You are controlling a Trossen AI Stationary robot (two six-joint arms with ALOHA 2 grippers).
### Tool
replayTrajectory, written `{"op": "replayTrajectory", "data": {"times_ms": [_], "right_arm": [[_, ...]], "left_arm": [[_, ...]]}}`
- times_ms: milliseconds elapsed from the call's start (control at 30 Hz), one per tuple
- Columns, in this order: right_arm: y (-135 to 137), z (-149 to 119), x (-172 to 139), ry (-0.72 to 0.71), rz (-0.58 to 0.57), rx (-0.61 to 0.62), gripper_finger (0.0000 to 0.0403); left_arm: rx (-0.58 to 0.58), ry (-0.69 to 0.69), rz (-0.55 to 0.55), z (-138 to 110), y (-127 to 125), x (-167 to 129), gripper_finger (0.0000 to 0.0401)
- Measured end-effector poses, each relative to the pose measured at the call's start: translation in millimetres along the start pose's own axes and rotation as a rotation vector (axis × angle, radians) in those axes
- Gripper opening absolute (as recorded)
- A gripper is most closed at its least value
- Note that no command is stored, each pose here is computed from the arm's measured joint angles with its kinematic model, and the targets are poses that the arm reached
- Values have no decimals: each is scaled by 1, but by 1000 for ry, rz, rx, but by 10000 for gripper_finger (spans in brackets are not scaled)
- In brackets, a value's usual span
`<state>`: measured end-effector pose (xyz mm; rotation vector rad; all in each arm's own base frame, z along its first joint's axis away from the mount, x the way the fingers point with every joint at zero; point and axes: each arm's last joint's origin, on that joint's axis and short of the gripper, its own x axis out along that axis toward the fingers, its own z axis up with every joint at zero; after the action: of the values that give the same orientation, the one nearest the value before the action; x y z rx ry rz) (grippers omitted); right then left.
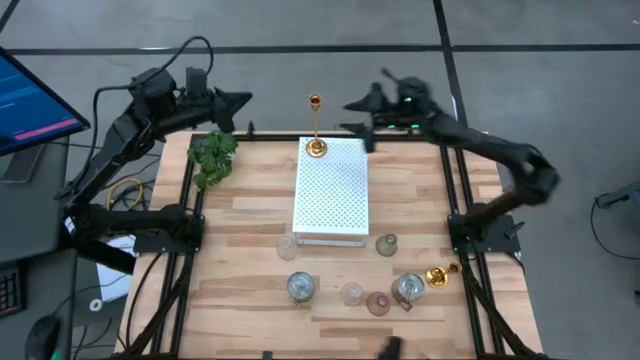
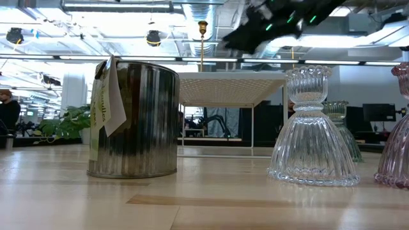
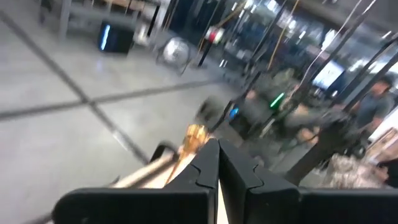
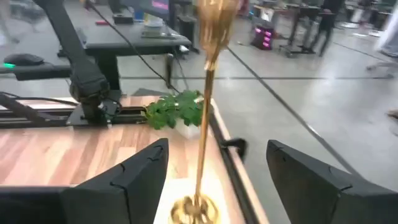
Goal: Pick & Place candle stick holders
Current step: Put the gold candle holder on the shelf
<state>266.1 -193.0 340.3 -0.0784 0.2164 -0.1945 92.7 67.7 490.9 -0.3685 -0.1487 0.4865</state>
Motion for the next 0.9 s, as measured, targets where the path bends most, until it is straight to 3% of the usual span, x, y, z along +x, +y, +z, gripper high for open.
{"op": "replayTrajectory", "data": {"times_ms": [200,433,600,733,900], "right_arm": [[45,23,-95,261,-196,-41,260],[99,2,-150,620,-269,208,254],[127,-15,-160,903,-162,392,253],[144,-14,-163,1172,-59,430,253],[160,-6,-146,1259,96,570,255]], "left_arm": [[-10,177,73,-18,5,-16,4],[-3,324,167,-33,9,-33,4],[14,335,167,-34,9,-33,4],[34,341,165,-34,10,-32,4],[15,344,167,-35,10,-31,5]]}}
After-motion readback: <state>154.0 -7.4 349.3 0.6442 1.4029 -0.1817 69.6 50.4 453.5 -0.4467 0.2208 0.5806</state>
